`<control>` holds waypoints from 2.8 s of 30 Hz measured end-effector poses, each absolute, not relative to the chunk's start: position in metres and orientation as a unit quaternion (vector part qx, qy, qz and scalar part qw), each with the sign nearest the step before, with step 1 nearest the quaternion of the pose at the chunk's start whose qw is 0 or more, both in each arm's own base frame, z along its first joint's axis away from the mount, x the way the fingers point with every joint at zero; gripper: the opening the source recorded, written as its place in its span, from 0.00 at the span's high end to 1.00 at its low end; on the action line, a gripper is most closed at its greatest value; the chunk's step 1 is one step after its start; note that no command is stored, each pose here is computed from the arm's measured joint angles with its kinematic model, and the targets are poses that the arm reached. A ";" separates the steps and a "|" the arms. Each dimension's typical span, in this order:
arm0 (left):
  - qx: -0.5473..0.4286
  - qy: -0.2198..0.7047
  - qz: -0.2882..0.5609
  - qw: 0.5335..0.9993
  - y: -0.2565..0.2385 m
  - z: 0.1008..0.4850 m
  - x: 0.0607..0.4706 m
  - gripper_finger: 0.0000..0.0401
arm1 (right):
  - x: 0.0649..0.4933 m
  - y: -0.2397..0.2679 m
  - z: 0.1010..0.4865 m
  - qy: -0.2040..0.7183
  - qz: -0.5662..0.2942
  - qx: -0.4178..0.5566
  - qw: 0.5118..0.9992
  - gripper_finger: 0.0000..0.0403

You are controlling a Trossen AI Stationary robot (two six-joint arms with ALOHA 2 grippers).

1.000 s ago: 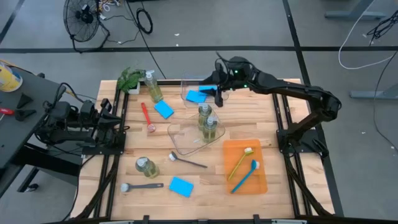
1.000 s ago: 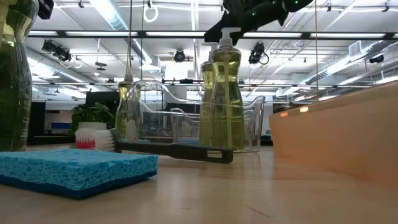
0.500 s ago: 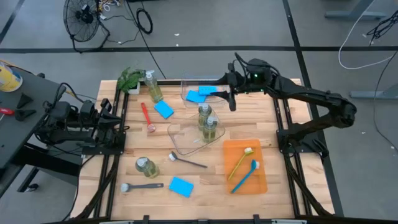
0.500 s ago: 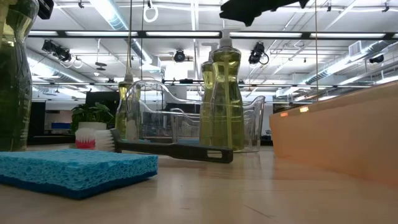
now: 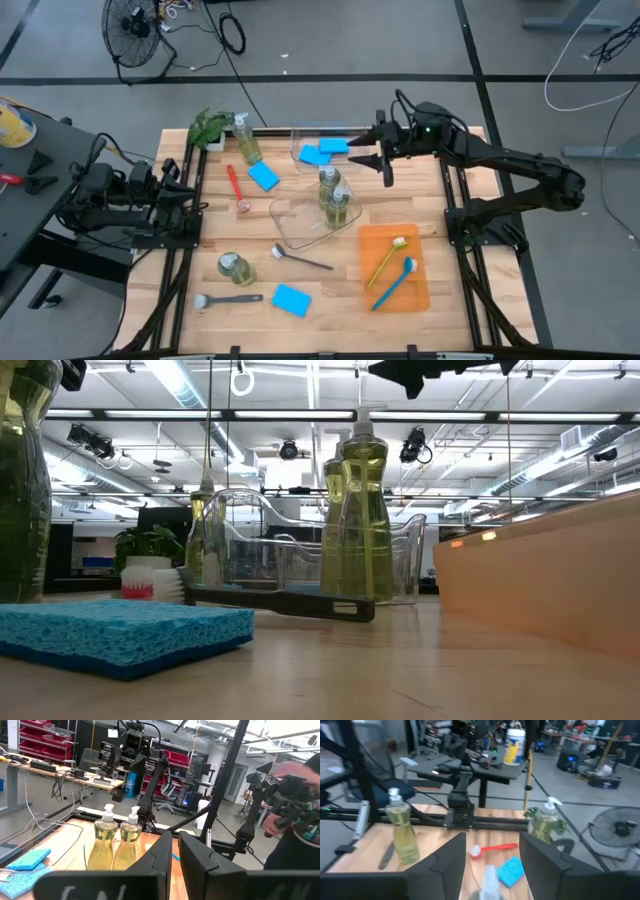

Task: Pick & Place Kitchen Sink Supplies
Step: Put the green dish soap into the bottom transparent bin

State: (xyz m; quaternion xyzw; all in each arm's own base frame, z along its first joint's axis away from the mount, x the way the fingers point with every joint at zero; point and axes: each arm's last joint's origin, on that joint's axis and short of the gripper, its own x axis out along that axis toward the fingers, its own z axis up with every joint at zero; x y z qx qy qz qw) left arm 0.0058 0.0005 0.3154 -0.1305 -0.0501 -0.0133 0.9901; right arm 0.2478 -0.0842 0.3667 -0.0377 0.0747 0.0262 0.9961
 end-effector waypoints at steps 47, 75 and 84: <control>-0.131 -0.050 -0.013 0.990 0.001 0.315 0.006 0.91 | 0.187 -0.031 0.273 0.074 0.036 0.013 0.997 0.54; -0.130 -0.050 -0.013 0.990 0.001 0.315 0.006 0.91 | 0.139 -0.002 0.211 0.101 0.022 -0.016 0.995 0.54; -0.131 -0.050 -0.013 0.990 0.000 0.315 0.006 0.91 | 0.129 0.001 0.195 0.068 0.066 -0.012 0.995 0.56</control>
